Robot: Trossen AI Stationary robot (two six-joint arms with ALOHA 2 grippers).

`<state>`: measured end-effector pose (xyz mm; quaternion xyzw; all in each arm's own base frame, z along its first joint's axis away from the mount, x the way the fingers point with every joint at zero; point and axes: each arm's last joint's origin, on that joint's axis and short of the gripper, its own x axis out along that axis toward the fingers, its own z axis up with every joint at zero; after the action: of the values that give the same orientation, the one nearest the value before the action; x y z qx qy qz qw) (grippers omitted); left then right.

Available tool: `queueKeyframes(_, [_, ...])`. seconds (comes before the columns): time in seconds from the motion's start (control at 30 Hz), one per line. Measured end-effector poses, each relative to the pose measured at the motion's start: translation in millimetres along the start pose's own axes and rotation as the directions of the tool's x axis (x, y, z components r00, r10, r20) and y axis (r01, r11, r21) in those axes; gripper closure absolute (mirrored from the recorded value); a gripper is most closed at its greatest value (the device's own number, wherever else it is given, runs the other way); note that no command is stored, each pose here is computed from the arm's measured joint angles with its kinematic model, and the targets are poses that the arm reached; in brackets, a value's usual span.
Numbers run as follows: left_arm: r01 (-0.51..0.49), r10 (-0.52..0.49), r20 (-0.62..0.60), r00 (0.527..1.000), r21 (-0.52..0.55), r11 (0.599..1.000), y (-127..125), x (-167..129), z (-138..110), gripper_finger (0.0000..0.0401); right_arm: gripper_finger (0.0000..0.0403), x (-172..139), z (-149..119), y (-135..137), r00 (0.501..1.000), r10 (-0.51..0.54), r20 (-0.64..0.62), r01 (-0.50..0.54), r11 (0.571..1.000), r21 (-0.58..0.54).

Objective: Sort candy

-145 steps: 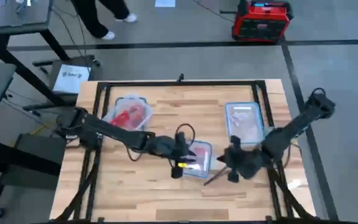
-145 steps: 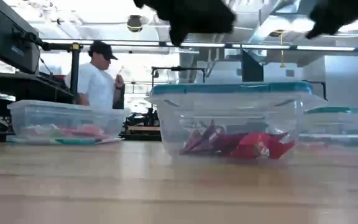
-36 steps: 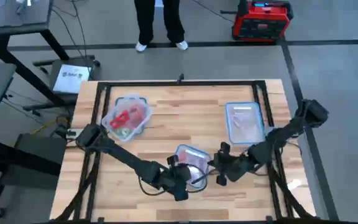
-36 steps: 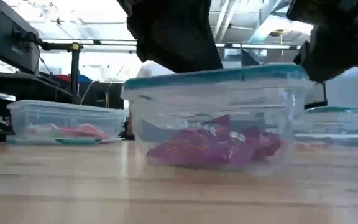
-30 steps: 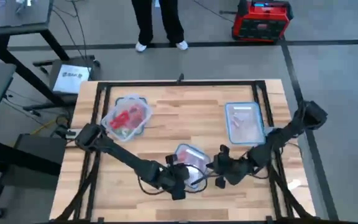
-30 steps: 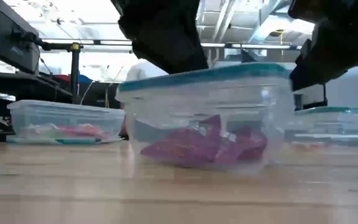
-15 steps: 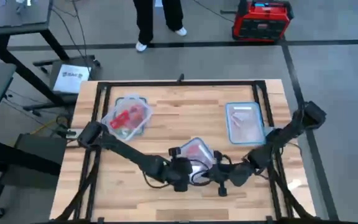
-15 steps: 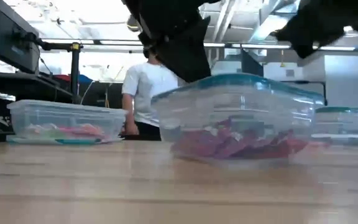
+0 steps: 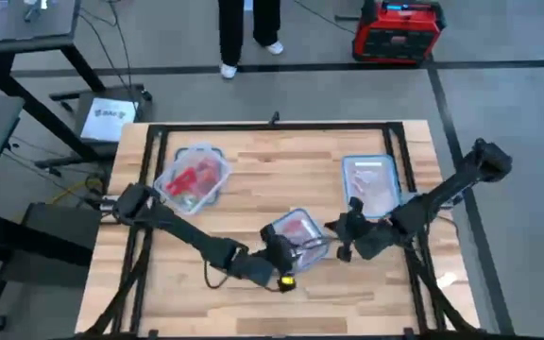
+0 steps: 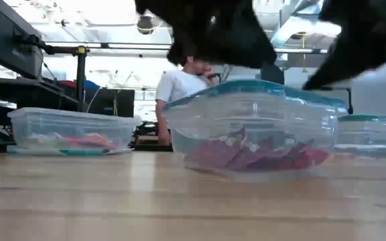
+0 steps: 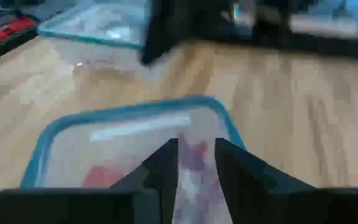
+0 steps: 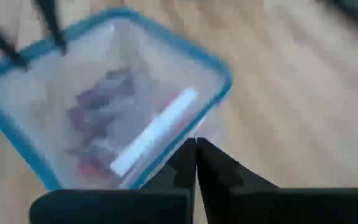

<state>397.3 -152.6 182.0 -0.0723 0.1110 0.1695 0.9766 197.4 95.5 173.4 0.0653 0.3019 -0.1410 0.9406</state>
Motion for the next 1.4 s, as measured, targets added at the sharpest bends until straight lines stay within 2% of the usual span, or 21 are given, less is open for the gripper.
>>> queueKeyframes(0.13, [0.030,-0.031,-0.032,0.999,-0.047,0.998,24,10,-13,0.0308,0.0403,12,-9,-1,0.999,0.048,0.012,-0.048,0.998,0.049])
queueKeyframes(0.2, [0.027,-0.030,-0.082,0.996,-0.034,0.999,34,13,-20,0.0308,0.0403,17,-10,4,0.997,0.082,0.009,-0.082,0.995,0.062])
queueKeyframes(0.37, [0.048,-0.044,-0.108,0.993,0.029,0.998,43,14,-25,0.0308,0.0403,23,-12,22,0.991,0.134,-0.022,-0.129,0.981,0.148])
queueKeyframes(0.47, [0.055,-0.047,-0.121,0.991,0.058,0.997,45,15,-26,0.0308,0.0403,23,-11,39,0.984,0.174,-0.036,-0.167,0.976,0.136])
queueKeyframes(0.63, [0.127,-0.119,-0.110,0.987,0.075,0.989,42,15,-23,0.0308,0.0403,22,-15,42,0.985,0.134,-0.108,-0.125,0.988,0.087])
queueKeyframes(0.8, [0.215,-0.202,-0.135,0.970,0.094,0.972,41,17,-21,0.0308,0.0403,24,-17,40,0.988,0.105,-0.116,-0.097,0.993,0.073])
queueKeyframes(0.97, [0.212,-0.195,-0.164,0.967,0.098,0.972,50,25,-28,0.0308,0.0403,37,-16,34,0.994,0.038,-0.106,-0.031,0.997,0.068])
queueKeyframes(1.17, [0.226,-0.209,-0.168,0.963,0.089,0.970,52,34,-40,0.0308,0.0403,57,-14,37,0.994,0.091,-0.064,-0.087,0.994,0.061])
queueKeyframes(1.4, [0.255,-0.244,-0.163,0.956,0.052,0.966,53,43,-58,0.0308,0.0403,70,-5,31,0.988,0.127,-0.086,-0.121,0.990,0.075])
